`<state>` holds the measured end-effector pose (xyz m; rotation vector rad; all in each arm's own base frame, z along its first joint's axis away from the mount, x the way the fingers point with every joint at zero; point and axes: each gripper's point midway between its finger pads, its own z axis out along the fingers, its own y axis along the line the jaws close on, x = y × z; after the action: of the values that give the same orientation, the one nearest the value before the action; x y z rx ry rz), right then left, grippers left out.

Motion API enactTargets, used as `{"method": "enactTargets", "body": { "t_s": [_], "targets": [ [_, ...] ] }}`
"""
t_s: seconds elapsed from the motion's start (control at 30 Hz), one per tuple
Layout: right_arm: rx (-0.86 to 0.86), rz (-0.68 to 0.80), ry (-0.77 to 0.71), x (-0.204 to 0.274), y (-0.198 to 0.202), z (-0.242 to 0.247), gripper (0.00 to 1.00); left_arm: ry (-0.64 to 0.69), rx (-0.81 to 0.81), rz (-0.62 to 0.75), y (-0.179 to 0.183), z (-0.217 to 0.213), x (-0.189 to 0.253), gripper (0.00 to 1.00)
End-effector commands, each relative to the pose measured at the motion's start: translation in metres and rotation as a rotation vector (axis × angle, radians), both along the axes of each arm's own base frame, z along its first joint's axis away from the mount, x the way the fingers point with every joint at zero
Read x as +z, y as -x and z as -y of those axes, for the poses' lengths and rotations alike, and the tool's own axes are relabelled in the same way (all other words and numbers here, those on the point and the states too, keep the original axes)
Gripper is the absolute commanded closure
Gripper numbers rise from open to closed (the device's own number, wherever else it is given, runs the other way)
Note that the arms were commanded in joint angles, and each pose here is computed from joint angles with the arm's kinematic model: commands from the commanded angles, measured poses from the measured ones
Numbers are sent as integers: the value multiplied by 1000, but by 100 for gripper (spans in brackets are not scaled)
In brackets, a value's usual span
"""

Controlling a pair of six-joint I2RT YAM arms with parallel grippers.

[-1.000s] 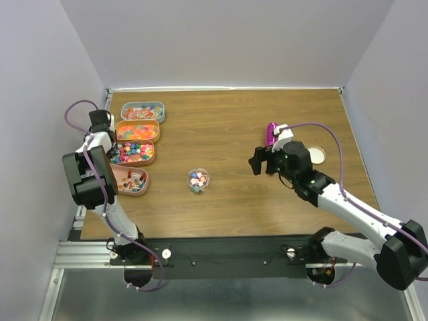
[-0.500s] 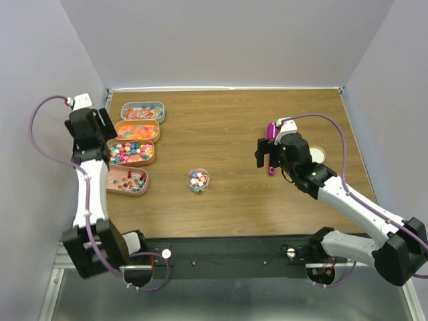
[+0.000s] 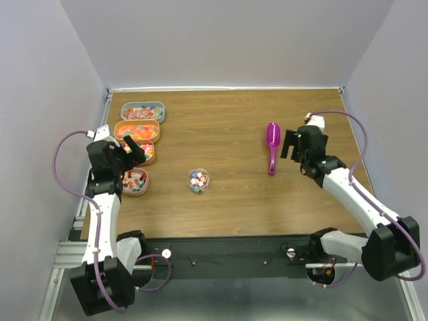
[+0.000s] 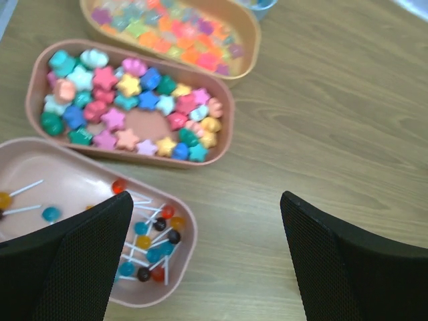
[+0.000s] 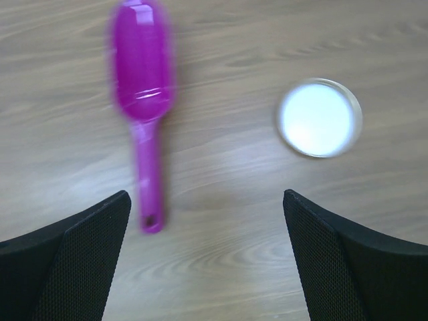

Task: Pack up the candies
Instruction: Move the storage box to the center of the board, then pick up the bottle lid at the center of the board.

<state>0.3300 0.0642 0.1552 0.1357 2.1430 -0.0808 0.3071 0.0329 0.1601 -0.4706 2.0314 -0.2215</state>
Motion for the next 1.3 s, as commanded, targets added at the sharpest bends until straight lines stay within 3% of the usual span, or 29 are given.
{"method": "enactTargets", "body": {
  "t_s": [0.0,0.17,0.37,0.57,0.67,0.83,0.93,1.03,1.27],
  "targets": [
    [-194,-131,-108,-33,-7,47,2,33,-162,146,-5,40,40,2],
    [-355,-213,-208,-62,-23,87,11,39,-327,88,-4,99,19,2],
    [-486,-251,-242,-81,-35,138,34,40,-459,11,-3,150,-15,2],
    [-517,-303,-283,-101,-37,161,42,61,-542,-68,3,185,-45,2],
    [-498,-352,-310,-118,-39,156,47,47,-527,-96,3,186,-55,2],
    [-522,-400,-280,-138,-33,162,69,35,-472,-86,4,179,-55,1],
    [-529,-414,-268,-143,-30,164,77,29,-455,-86,5,177,-55,2],
    [-546,-414,-239,-143,-27,169,99,29,-445,-95,7,176,-59,2],
    [-477,-328,-255,-109,-23,157,99,36,-460,-135,12,185,-72,2]
  ]
}}
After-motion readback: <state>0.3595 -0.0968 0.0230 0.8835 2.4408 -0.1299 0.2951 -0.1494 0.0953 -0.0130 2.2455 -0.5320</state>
